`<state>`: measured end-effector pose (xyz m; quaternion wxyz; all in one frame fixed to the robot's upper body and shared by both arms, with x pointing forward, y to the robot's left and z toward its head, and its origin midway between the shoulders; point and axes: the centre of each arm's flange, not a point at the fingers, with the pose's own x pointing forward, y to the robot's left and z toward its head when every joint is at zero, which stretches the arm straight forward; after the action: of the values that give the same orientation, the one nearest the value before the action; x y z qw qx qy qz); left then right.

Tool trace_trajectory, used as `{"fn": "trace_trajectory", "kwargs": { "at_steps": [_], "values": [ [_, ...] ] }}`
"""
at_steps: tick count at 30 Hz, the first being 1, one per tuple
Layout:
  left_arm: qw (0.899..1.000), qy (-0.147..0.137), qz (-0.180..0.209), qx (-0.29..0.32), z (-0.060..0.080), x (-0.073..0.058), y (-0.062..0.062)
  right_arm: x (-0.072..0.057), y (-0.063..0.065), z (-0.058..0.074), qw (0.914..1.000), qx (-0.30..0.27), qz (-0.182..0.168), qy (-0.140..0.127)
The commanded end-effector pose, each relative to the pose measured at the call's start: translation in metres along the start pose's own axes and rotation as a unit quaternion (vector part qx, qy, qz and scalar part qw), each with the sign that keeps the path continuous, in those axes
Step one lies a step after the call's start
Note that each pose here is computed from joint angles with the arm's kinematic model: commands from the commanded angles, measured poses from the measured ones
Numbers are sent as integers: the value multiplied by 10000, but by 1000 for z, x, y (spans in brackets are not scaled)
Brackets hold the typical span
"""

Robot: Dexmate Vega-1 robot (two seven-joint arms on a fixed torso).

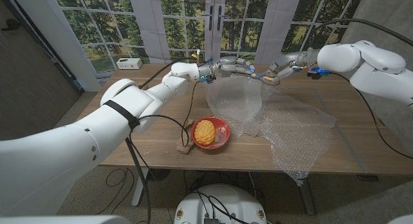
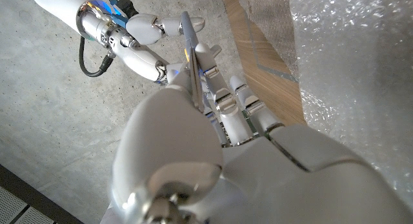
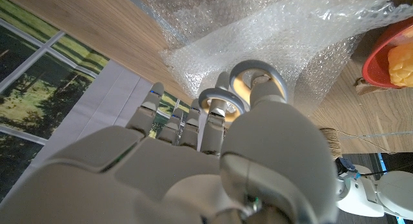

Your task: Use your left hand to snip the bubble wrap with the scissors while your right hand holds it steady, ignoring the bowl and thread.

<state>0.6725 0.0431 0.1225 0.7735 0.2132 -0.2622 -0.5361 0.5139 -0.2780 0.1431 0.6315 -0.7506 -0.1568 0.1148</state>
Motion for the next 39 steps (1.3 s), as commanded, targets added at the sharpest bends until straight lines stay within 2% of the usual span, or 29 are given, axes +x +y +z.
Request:
{"fn": "trace_trajectory", "kwargs": {
  "at_steps": [1, 5, 18, 39],
  "values": [
    [10000, -13, 32, -24, -1, 1, -1, -5, -3, 1, 9999, -6, -143, 65],
    [10000, -23, 31, -25, 0, 2, -1, -4, -2, 2, 9999, -87, -67, 114],
    [9999, -135, -23, -9, 3, 1, -2, 3, 1, 9, 9997, -200, 133, 28],
    [9998, -164, 66, -98, 0, -2, 0, 1, 4, 14, 9997, -214, 8, 116]
  ]
}}
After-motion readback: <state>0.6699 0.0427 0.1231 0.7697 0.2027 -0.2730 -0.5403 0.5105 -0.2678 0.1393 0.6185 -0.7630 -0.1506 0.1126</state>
